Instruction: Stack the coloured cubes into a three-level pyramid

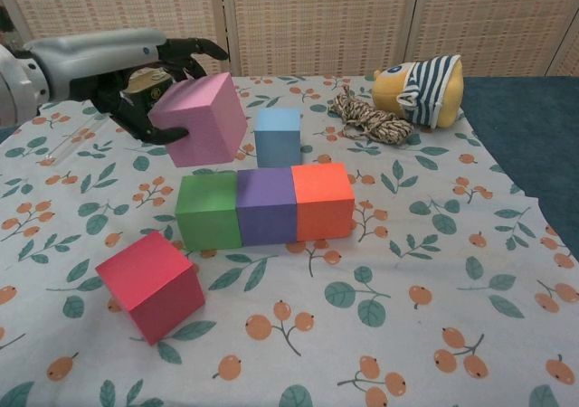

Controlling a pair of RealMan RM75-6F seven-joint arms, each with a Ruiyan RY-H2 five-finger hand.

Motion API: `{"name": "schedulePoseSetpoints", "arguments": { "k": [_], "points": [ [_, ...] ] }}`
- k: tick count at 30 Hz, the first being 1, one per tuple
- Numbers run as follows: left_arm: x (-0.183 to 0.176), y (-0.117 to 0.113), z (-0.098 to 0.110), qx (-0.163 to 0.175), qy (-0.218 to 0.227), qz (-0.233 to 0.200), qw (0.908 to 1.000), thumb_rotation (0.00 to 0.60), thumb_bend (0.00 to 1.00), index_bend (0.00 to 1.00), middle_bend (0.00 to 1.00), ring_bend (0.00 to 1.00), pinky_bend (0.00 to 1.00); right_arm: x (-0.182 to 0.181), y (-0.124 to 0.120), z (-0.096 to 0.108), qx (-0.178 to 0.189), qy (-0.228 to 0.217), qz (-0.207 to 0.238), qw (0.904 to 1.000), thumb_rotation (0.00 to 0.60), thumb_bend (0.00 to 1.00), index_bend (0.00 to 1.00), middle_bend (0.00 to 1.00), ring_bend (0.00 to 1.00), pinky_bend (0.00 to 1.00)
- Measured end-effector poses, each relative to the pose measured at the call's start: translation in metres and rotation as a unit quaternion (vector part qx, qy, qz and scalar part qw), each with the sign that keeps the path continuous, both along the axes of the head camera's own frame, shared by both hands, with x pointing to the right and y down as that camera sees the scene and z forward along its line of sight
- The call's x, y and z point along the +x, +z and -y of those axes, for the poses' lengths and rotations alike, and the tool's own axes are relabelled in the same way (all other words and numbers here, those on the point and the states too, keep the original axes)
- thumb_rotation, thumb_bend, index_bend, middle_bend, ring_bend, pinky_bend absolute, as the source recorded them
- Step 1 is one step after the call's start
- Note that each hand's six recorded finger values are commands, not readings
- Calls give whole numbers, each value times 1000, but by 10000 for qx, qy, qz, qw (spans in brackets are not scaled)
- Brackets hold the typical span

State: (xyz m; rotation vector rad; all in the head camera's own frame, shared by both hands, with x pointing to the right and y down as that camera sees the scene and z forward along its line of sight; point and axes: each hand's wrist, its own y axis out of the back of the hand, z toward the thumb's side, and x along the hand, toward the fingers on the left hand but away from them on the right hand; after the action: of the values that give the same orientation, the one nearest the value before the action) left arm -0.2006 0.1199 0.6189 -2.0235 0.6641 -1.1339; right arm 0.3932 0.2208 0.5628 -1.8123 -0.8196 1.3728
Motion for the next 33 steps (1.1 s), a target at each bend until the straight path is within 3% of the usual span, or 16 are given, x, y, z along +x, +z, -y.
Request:
{"name": "schedulePoseSetpoints", "arguments": {
  "k": [8,19,33],
  "points": [
    [20,-2,-11,176,167,144,9996,600,400,0,767,306,76,1,1,1,-43,-9,23,10000,528,205,4,50,0,56],
    [31,2,-28,159,263,207,9993,600,399,0,775,307,73,-1,0,-2,-91,-80,64,9999,528,205,4,50,0,56],
    [40,19,-24,112,149,489,9986,600,399,0,779,307,73,-2,3,-2,-163,-101,53,9998,528,207,4,50,0,56]
  ]
}}
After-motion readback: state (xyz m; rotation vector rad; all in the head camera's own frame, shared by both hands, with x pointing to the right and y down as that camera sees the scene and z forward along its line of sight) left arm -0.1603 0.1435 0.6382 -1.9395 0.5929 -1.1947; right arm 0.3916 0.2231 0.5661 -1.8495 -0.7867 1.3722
